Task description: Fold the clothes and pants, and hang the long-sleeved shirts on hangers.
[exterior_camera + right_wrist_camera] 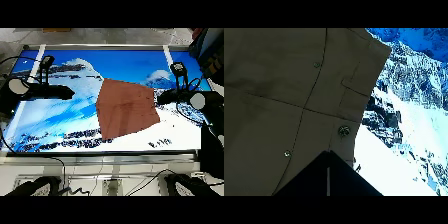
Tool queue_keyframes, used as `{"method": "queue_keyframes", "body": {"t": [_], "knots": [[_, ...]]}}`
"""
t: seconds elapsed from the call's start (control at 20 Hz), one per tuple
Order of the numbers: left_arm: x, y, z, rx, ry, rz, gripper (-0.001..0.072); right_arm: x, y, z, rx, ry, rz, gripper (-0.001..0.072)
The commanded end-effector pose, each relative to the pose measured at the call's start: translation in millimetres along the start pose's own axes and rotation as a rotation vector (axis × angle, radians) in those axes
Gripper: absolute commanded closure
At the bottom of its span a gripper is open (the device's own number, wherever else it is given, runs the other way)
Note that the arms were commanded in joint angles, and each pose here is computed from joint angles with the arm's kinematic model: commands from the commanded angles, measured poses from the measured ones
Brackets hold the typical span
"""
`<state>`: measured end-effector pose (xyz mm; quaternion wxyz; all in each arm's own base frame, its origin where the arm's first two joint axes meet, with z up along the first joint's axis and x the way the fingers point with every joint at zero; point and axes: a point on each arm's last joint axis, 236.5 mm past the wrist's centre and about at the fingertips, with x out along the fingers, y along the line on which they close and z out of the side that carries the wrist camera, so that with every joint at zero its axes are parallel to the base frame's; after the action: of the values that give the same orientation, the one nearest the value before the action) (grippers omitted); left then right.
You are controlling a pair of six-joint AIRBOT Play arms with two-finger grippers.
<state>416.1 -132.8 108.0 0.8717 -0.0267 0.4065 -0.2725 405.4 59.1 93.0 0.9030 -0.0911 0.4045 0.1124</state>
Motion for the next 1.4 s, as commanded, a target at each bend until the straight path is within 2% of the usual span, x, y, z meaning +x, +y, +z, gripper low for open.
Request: {"method": "queue_keyframes", "body": {"t": [0.0, 0.8, 0.9, 1.0, 1.15, 1.25, 1.3, 1.35], "knots": [[0, 0, 0, 0.000, 0.000, 0.000, 0.0698, 0, 0, 0, 0.000, -0.001, 0.000, 0.0692], [0, 0, 0, 0.000, -0.001, 0.000, 0.0698, 0, -6, -3, -0.032, 0.011, -0.024, 0.0693], [0, 1, 10, -0.011, -0.043, 0.006, 0.0698, 6, -33, -32, -0.075, 0.131, -0.080, 0.0694], [0, -4, 14, -0.029, -0.058, -0.017, 0.0698, 16, -63, -85, -0.028, 0.303, -0.082, 0.0695], [0, -4, 14, -0.029, -0.056, -0.017, 0.0698, 29, -73, -160, 0.141, 0.477, 0.080, 0.0696], [0, -4, 13, -0.029, -0.055, -0.017, 0.0696, 37, -57, -170, 0.297, 0.449, 0.247, 0.0694], [0, -5, 13, -0.028, -0.054, -0.019, 0.0692, 43, -56, -168, 0.384, 0.421, 0.283, 0.0642], [0, -5, 13, -0.027, -0.054, -0.019, 0.0668, 50, -61, -167, 0.452, 0.401, 0.284, 0.0367]]}}
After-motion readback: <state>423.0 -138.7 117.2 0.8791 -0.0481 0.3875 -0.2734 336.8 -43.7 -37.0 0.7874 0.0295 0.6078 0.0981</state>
